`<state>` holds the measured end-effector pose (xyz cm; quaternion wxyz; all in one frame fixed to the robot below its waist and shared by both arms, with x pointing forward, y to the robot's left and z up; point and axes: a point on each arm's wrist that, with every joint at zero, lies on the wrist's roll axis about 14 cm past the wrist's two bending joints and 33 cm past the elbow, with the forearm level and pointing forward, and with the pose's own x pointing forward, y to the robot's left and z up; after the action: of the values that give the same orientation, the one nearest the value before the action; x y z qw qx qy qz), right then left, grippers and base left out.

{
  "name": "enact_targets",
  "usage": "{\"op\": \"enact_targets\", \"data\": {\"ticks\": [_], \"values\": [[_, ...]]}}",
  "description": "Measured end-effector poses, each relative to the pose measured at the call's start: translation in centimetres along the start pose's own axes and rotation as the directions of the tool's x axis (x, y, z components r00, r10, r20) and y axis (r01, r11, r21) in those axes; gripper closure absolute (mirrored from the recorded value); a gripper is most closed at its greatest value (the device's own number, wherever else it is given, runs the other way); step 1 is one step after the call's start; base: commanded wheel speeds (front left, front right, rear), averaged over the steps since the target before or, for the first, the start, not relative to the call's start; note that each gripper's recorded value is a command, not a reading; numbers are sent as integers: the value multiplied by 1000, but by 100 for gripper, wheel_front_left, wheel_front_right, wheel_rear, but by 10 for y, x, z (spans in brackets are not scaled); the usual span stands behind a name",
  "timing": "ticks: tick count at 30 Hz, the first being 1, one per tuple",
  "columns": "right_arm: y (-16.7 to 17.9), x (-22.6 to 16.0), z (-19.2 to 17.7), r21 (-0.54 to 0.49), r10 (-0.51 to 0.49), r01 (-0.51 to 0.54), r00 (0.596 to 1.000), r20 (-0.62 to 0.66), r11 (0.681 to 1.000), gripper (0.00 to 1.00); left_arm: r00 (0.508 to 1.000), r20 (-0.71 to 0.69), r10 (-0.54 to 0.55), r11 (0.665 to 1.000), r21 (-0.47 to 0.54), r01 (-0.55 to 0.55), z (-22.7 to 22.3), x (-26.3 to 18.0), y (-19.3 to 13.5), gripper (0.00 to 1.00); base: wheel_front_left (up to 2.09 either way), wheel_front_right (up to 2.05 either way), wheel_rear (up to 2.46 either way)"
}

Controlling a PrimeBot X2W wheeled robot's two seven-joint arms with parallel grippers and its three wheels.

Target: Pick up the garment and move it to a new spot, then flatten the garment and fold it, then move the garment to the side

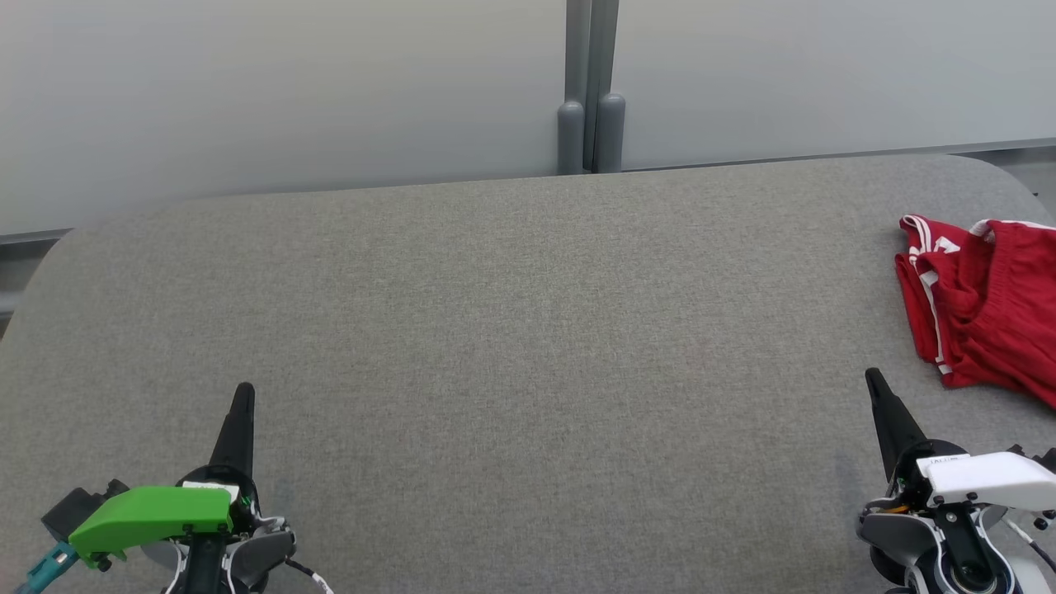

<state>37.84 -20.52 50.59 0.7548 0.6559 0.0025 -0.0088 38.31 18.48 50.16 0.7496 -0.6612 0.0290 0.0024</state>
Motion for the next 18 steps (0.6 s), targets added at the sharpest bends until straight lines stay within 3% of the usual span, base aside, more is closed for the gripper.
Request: {"op": "enact_targets", "data": {"ticks": [18], "values": [[0, 1, 5, 126, 9, -10, 1000, 11, 992, 100, 999, 16, -32, 993, -114, 34, 4, 4, -4, 100, 0, 0, 0]]}}
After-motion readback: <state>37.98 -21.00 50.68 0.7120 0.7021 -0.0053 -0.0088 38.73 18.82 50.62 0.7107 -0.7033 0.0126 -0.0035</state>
